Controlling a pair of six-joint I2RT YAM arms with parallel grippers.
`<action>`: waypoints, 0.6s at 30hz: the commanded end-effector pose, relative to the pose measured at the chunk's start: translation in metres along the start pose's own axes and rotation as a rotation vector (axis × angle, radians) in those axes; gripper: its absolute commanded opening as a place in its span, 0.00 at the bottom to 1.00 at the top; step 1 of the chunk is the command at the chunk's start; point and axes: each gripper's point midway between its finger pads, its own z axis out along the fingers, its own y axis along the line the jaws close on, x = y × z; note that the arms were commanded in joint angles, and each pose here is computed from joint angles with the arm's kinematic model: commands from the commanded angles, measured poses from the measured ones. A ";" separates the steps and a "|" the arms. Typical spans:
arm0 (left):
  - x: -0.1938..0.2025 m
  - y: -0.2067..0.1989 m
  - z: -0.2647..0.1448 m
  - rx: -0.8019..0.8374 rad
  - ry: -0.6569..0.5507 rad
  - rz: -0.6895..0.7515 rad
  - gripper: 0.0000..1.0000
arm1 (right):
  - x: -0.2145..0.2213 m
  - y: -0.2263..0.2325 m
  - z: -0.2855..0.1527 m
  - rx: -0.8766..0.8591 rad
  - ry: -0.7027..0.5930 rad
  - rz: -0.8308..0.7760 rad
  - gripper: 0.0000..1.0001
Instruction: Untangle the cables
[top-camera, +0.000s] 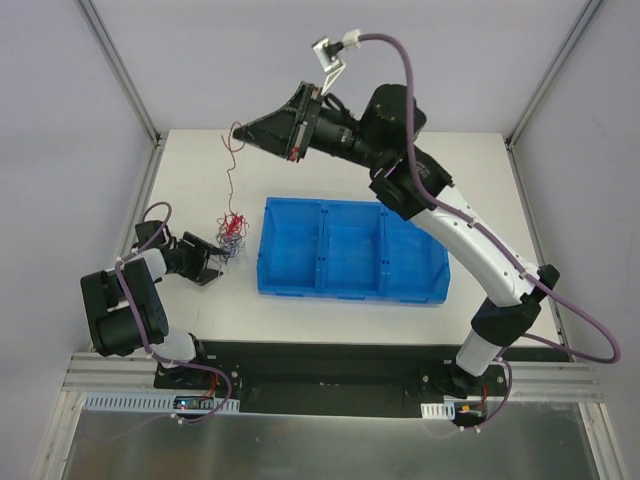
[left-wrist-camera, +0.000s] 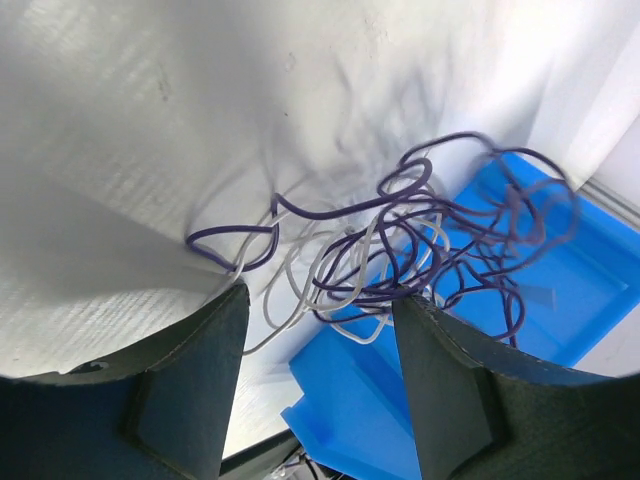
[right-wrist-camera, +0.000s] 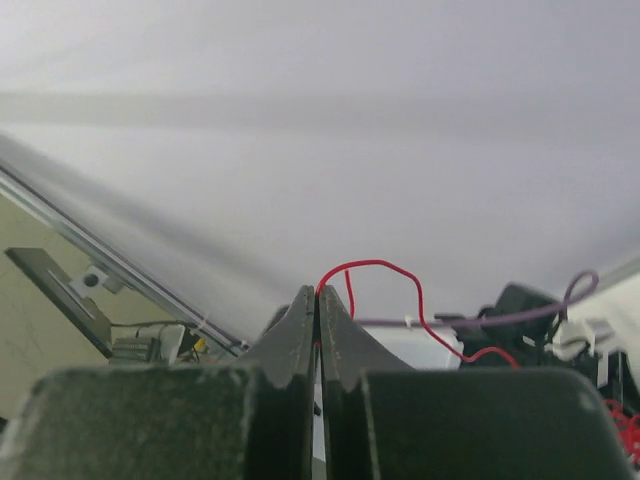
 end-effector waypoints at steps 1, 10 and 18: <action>-0.003 0.015 -0.001 -0.034 -0.015 -0.018 0.61 | -0.034 0.027 -0.008 -0.036 -0.021 -0.091 0.01; 0.006 -0.070 -0.067 0.293 -0.155 0.381 0.74 | -0.025 0.009 -0.003 -0.012 -0.007 -0.091 0.01; 0.047 -0.139 -0.140 0.574 -0.330 0.739 0.79 | -0.030 -0.004 0.012 -0.003 -0.030 -0.068 0.01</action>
